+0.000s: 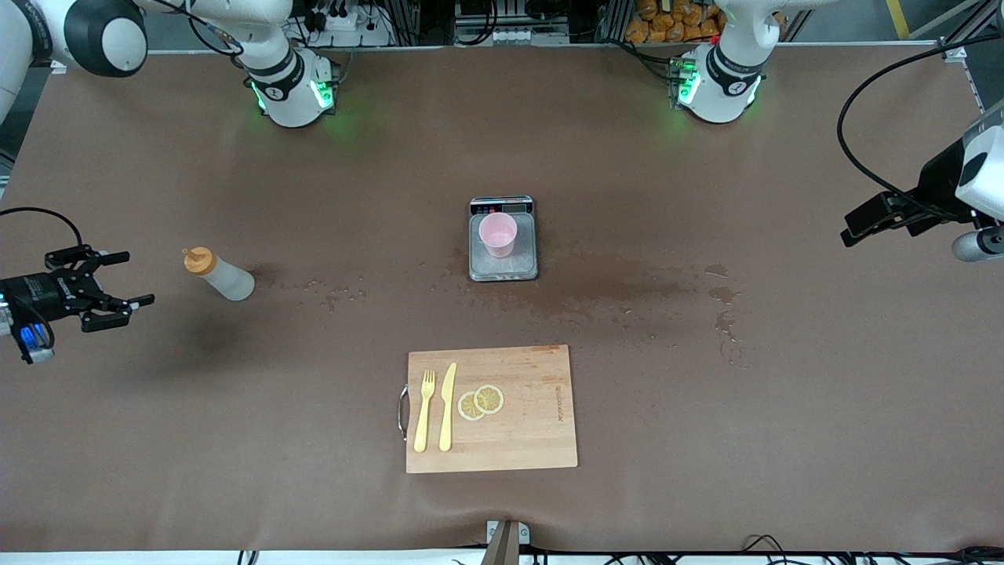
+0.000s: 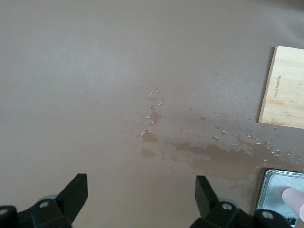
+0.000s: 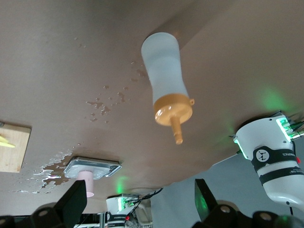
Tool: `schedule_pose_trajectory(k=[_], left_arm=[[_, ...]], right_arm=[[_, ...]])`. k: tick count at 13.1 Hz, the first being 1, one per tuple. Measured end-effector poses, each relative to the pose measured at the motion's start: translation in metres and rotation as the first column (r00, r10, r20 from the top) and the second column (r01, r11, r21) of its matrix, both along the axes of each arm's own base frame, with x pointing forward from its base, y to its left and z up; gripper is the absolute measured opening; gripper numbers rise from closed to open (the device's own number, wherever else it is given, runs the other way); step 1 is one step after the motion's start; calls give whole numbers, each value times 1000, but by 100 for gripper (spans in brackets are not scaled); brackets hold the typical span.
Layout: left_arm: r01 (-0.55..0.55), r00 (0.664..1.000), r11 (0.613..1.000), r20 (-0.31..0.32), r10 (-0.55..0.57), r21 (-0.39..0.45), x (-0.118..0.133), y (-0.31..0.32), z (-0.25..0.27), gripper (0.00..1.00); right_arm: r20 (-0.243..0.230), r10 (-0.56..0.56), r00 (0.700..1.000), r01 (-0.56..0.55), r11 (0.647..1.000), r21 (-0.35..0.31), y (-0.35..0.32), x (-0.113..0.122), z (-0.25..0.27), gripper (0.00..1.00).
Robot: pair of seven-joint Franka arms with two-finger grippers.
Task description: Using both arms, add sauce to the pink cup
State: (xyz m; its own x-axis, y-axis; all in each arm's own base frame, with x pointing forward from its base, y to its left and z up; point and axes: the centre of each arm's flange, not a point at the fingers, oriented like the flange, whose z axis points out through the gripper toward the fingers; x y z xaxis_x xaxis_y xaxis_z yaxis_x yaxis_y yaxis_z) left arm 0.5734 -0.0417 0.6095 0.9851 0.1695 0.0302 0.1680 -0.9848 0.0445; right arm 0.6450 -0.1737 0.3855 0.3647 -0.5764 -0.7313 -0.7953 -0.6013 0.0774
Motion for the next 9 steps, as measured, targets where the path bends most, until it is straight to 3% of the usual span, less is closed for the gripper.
schedule_pose_trajectory(k=[2, 5, 9], left_arm=[[0, 1000, 1000, -2, 0, 0, 0, 0, -1, 100], [0, 1000, 1000, -4, 0, 0, 0, 0, -2, 100], [-1, 1000, 1000, -4, 1, 0, 0, 0, -2, 100]], right_arm=[[42, 26, 999, -25, 1000, -15, 17, 1, 29, 100], [148, 131, 980, -132, 991, -4, 39, 0, 68, 100], [208, 238, 949, -223, 970, -94, 77, 1, 104, 100]])
